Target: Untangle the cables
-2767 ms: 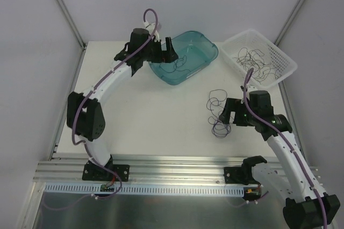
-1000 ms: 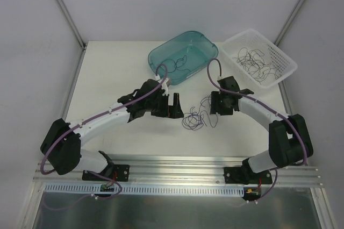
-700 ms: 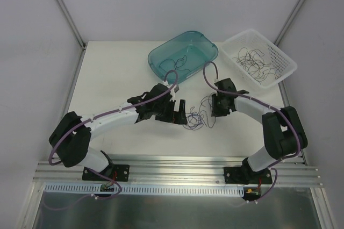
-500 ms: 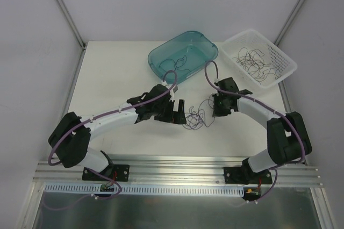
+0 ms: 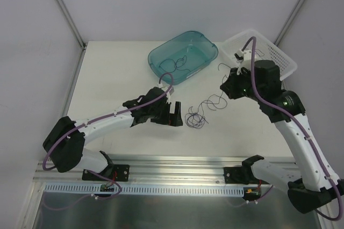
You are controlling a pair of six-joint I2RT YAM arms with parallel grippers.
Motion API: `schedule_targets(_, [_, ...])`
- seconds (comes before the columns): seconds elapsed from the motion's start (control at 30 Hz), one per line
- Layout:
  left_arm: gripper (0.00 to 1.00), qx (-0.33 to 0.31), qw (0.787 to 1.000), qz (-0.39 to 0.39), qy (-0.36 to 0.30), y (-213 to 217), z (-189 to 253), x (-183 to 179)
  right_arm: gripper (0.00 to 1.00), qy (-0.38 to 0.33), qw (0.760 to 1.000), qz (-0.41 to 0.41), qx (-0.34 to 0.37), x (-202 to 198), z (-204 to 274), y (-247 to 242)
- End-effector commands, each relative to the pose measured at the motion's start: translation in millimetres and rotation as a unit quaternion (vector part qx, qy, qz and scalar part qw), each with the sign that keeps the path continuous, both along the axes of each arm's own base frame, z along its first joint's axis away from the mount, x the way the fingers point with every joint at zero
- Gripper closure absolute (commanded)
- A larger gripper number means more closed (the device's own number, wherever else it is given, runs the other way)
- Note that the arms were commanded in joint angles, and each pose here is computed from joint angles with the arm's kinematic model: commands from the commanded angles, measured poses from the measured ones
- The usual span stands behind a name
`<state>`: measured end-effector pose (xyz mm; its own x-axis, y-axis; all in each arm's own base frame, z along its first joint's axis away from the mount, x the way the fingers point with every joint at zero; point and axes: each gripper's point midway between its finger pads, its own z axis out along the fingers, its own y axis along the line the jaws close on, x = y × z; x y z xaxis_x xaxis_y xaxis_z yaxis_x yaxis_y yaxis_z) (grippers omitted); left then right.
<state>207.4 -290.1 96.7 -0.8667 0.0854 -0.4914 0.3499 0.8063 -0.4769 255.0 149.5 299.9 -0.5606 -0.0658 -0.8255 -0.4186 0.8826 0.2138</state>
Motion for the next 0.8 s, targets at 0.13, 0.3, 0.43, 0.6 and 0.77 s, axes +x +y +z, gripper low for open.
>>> schedule_targets(0.13, [0.01,-0.013,0.998,-0.017,-0.063,2.8,28.5,5.8,0.99,-0.071,0.994,0.053,0.069,-31.8,62.8,10.3])
schedule_targets(0.3, [0.01,-0.028,0.989,-0.066,-0.127,1.8,53.6,4.0,0.99,-0.114,0.984,0.060,0.124,-37.0,101.7,16.9])
schedule_targets(0.43, [0.01,-0.082,0.972,-0.106,-0.195,-12.8,91.7,-0.8,0.98,-0.096,0.982,0.063,0.151,-33.0,104.2,26.8])
schedule_targets(0.6, [0.01,-0.123,0.948,-0.139,-0.257,-41.1,123.9,-2.6,0.98,-0.065,0.977,0.076,0.189,-33.5,95.1,42.4])
schedule_targets(0.77, [0.01,-0.180,0.917,-0.161,-0.319,-81.4,138.8,-2.7,0.98,-0.054,0.974,0.086,0.204,-38.3,93.1,51.4])
